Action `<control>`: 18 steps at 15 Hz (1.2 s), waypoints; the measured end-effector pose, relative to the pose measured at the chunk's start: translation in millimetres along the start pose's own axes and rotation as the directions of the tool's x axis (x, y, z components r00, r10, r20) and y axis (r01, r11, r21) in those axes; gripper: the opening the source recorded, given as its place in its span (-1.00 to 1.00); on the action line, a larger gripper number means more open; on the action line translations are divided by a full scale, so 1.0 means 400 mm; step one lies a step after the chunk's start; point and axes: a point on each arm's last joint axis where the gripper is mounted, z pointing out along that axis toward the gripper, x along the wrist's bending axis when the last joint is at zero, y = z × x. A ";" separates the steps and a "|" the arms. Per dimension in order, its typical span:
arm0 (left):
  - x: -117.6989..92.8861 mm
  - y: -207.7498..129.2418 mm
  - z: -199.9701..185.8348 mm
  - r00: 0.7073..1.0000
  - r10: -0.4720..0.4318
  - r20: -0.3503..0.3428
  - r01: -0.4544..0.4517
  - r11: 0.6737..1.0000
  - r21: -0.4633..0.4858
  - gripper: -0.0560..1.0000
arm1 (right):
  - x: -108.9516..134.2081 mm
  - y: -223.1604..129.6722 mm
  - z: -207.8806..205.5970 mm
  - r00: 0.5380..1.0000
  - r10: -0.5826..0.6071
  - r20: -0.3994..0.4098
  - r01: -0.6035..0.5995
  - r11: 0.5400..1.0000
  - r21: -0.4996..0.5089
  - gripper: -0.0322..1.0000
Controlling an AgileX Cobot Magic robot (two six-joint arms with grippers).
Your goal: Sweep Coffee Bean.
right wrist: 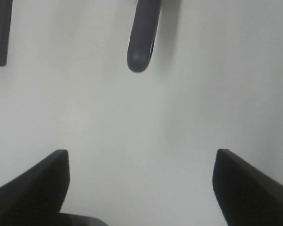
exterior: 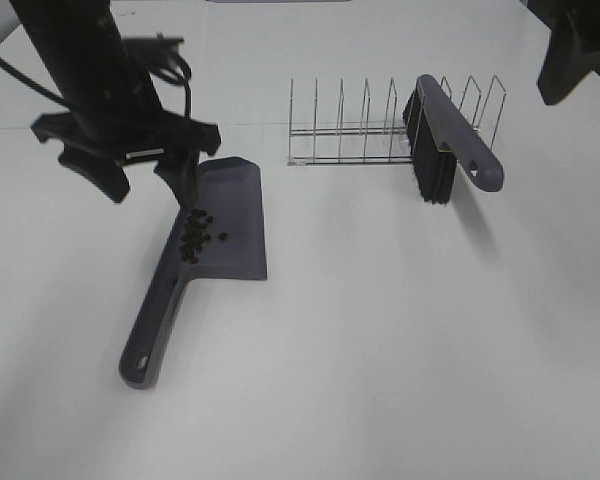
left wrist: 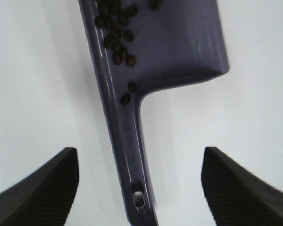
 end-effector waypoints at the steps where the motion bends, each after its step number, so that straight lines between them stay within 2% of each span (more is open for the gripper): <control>1: 0.002 -0.006 -0.069 1.000 0.011 -0.008 -0.011 0.998 -0.058 0.41 | -0.006 -0.037 -0.007 1.000 0.002 -0.005 -0.002 1.000 0.007 0.48; 2: 0.014 -0.042 -0.183 0.998 0.022 -0.053 -0.028 0.992 -0.124 0.41 | -0.018 -0.118 -0.014 1.000 0.004 -0.011 -0.004 1.000 0.025 0.48; 3: 0.020 -0.063 -0.241 0.997 0.024 -0.072 -0.036 0.985 -0.170 0.41 | -0.023 -0.162 -0.015 1.000 0.007 -0.017 -0.006 0.999 0.034 0.48; 5: 0.026 -0.110 -0.307 0.997 0.023 -0.075 -0.040 0.973 -0.226 0.40 | -0.031 -0.222 -0.011 1.000 0.010 -0.024 -0.009 0.999 0.049 0.48; 8: 0.051 -0.272 -0.361 0.998 0.008 -0.066 -0.024 0.970 -0.242 0.40 | -0.049 -0.333 -0.005 1.000 0.007 -0.025 -0.005 0.999 0.051 0.48; 11: 0.082 -0.429 -0.329 0.998 0.005 -0.070 -0.019 0.981 -0.194 0.40 | -0.064 -0.423 0.002 0.998 -0.045 -0.031 0.046 0.999 0.026 0.48; 12: 0.105 -0.563 -0.292 0.997 0.037 -0.061 -0.047 0.984 -0.172 0.40 | -0.076 -0.489 -0.003 0.995 -0.088 -0.037 0.087 0.996 -0.037 0.48; 14: 0.117 -0.686 -0.258 0.993 0.115 -0.013 -0.116 0.975 -0.192 0.40 | -0.085 -0.534 -0.021 0.992 -0.122 -0.040 0.116 0.984 -0.134 0.48; 15: 0.118 -0.716 -0.253 0.990 0.137 0.008 -0.133 0.968 -0.214 0.40 | -0.087 -0.546 -0.027 0.990 -0.133 -0.039 0.125 0.979 -0.161 0.48; 16: 0.117 -0.771 -0.252 0.982 0.183 0.046 -0.163 0.946 -0.278 0.40 | -0.091 -0.568 -0.037 0.989 -0.146 -0.038 0.135 0.968 -0.214 0.48; 18: 0.114 -0.861 -0.256 0.954 0.282 0.098 -0.216 0.878 -0.428 0.40 | -0.099 -0.609 -0.048 0.983 -0.183 -0.027 0.166 0.940 -0.299 0.48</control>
